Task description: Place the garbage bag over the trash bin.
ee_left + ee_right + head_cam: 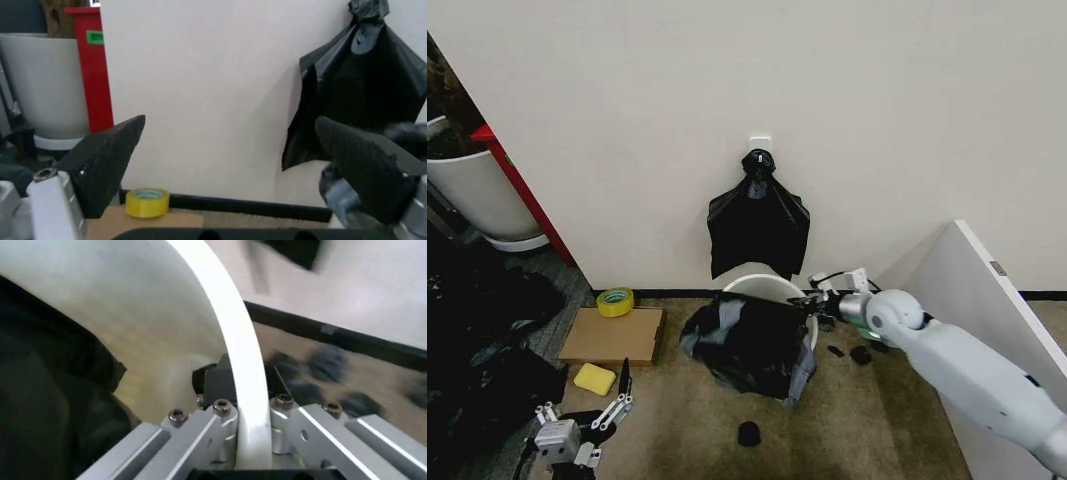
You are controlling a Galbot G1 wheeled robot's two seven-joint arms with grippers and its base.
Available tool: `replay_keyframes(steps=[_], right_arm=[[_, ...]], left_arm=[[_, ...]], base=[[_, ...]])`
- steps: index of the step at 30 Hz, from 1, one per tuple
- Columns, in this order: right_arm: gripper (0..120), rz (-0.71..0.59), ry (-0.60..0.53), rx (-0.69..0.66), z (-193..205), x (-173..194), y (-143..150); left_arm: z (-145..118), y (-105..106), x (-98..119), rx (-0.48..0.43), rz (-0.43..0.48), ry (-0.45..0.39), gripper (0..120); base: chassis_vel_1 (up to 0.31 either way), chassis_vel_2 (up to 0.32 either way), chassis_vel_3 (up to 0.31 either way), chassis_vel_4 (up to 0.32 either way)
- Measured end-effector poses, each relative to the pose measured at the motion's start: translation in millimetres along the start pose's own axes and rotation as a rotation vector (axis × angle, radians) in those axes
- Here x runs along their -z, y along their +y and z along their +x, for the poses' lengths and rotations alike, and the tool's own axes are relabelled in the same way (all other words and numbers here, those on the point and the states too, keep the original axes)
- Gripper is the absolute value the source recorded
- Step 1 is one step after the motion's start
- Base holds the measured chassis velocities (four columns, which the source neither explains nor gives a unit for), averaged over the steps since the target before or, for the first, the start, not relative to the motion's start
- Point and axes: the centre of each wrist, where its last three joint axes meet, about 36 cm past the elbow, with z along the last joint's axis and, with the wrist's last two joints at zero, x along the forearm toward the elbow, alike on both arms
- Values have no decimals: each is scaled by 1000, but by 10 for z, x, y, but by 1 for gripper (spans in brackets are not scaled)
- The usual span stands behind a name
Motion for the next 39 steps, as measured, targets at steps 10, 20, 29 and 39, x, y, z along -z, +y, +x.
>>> replay_keyframes(steps=[10, 20, 29, 39], right_arm=[[0, -221, 7, -249, 289, -174, 498], [0, -421, -67, -402, 228, -269, 1628], [0, -494, -69, -481, -11, -407, 1833], [0, -558, -36, -501, -202, -535, 2089]], left_arm=[[-86, -26, 2, -22, 10, -8, 100], [-89, -18, 5, -22, 14, -8, 100], [-57, -2, -4, -15, 10, 0, 100], [-63, -28, -11, -19, 12, 7, 100]], base=[[0, 0, 0, 0], [0, 0, 0, 0], [0, 0, 0, 0], [0, 0, 0, 0]])
